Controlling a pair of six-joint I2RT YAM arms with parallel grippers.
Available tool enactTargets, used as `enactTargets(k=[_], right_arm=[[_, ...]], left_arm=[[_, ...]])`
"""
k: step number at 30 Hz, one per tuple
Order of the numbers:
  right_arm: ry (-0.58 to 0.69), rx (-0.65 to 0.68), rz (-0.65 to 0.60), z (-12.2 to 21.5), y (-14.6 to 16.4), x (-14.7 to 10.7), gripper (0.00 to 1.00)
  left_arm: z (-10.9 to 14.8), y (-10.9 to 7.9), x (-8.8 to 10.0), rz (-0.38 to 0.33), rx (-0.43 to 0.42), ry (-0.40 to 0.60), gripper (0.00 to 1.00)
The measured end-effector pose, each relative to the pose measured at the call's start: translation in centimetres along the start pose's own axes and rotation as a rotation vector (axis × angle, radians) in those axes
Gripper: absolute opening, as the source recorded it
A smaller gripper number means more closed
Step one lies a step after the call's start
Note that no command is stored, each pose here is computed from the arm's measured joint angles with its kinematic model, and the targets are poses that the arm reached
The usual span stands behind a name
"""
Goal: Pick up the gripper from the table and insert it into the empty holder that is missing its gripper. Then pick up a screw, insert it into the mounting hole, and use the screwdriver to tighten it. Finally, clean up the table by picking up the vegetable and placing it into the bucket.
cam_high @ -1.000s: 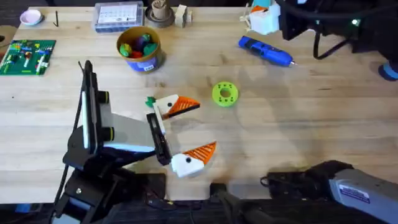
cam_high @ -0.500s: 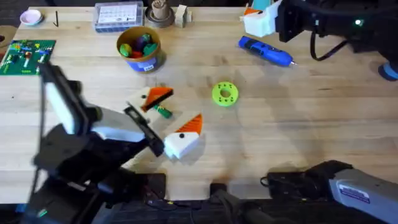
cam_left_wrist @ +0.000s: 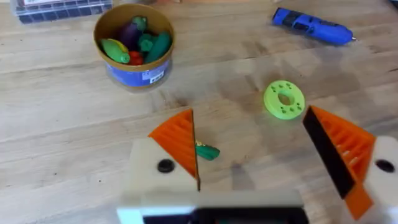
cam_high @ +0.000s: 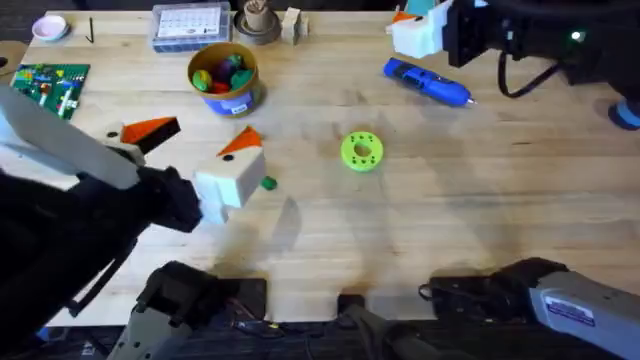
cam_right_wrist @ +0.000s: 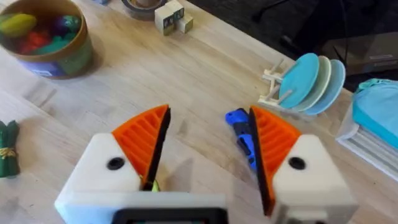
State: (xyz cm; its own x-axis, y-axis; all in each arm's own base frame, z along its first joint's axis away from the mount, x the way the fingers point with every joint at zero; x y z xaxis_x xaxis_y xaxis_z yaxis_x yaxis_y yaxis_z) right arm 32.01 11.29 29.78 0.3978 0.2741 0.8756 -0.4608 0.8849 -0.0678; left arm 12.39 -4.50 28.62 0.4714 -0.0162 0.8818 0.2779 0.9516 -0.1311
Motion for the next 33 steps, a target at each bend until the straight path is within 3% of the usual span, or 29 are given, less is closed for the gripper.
enactTargets(k=[5,7,12,16,24,33], right_arm=[[0.000,0.000,-0.004,0.0,0.0,0.0,0.794],[0.000,0.000,-0.006,0.0,0.0,0.0,0.794],[0.000,0.000,-0.006,0.0,0.0,0.0,0.794],[0.001,0.000,-0.007,0.0,0.0,0.0,0.794],[0.000,0.000,-0.007,0.0,0.0,0.0,0.794],[0.001,0.000,-0.007,0.0,0.0,0.0,0.796]], left_arm=[[-0.2,0.0,0.0,0.034,0.006,0.015,0.993],[-0.2,0.3,-0.3,0.110,0.032,0.030,0.993],[-1.0,1.7,-1.9,0.377,0.176,0.129,0.996],[-2.8,1.8,-1.9,0.487,0.224,0.187,0.994],[-5.1,1.7,-2.8,0.579,0.266,0.309,0.997],[-10.3,2.0,-5.4,0.653,0.413,0.552,0.996]])
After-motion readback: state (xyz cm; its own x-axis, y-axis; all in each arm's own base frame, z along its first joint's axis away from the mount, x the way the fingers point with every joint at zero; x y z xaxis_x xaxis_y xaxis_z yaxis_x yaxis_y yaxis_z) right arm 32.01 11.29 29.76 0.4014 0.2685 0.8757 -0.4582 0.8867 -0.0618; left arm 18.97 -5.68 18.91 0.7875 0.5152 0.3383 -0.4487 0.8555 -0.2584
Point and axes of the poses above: each hand's point on the last joint's axis, 136 mm out from that joint toward the fingers, its own z axis back along the fingers, its own y axis along the line the jaws close on, x = y × z, the point moved 6 cm from there along z, back along the fingers, and after that the axes turned 3 degrees about -z, right-handed, at the moved point
